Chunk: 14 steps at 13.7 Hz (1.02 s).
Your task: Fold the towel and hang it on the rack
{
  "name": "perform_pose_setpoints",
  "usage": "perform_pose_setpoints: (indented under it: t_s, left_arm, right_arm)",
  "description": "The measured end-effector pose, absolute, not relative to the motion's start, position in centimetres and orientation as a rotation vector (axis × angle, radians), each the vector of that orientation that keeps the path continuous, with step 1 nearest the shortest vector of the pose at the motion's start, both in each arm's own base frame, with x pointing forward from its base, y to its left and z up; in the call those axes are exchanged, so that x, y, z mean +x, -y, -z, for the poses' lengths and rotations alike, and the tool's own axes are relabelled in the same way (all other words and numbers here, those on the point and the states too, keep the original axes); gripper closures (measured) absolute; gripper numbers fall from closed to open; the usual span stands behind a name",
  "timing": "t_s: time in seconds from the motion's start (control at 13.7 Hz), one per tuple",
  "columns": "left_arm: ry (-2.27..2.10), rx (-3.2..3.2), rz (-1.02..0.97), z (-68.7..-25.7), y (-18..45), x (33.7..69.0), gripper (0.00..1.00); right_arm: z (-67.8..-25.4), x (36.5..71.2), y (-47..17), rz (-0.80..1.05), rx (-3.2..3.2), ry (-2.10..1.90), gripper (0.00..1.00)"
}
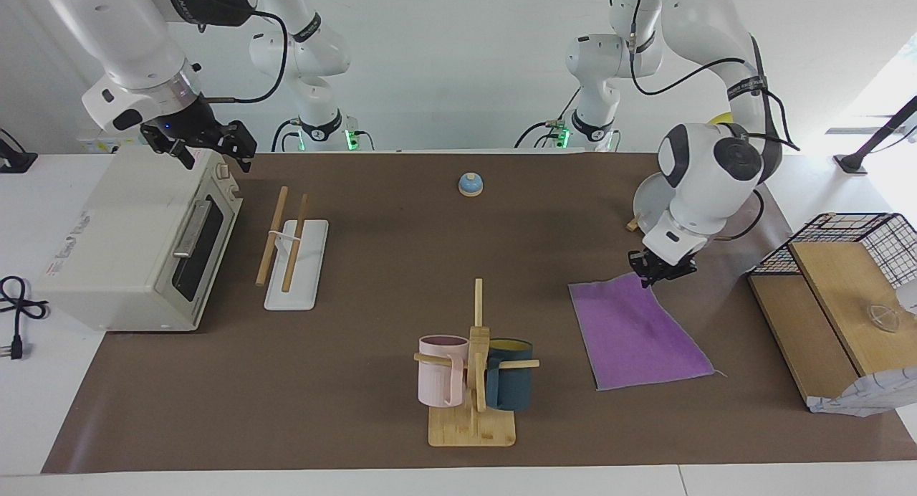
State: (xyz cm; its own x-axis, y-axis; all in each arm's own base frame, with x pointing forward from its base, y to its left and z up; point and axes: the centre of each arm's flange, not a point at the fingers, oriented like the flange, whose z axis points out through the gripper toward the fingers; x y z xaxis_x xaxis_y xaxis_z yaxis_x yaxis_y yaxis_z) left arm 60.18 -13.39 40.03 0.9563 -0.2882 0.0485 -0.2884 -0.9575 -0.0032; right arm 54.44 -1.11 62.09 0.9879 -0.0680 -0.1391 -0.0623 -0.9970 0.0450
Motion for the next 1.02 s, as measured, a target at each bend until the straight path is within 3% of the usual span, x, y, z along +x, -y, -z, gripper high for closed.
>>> perform_pose_setpoints:
  t_s: [0.22,0.44,0.73,1.02]
  left_arm:
    - [0.66,3.097,-0.073,-39.5,20.9,57.7,0.98]
    - [0.651,3.112,-0.114,-35.9,24.6,55.0,0.98]
    - [0.601,3.125,-0.107,-33.9,23.8,54.3,0.59]
    - [0.581,3.127,-0.118,-34.0,23.6,54.5,0.07]
  right_arm:
    - [-62.1,54.4,1.1,0.218,3.092,0.101,0.0]
    - [-62.1,54.4,1.1,0.218,3.092,0.101,0.0]
    - [-62.1,54.4,1.1,0.218,3.092,0.101,0.0]
    - [-62.1,54.4,1.1,0.218,3.092,0.101,0.0]
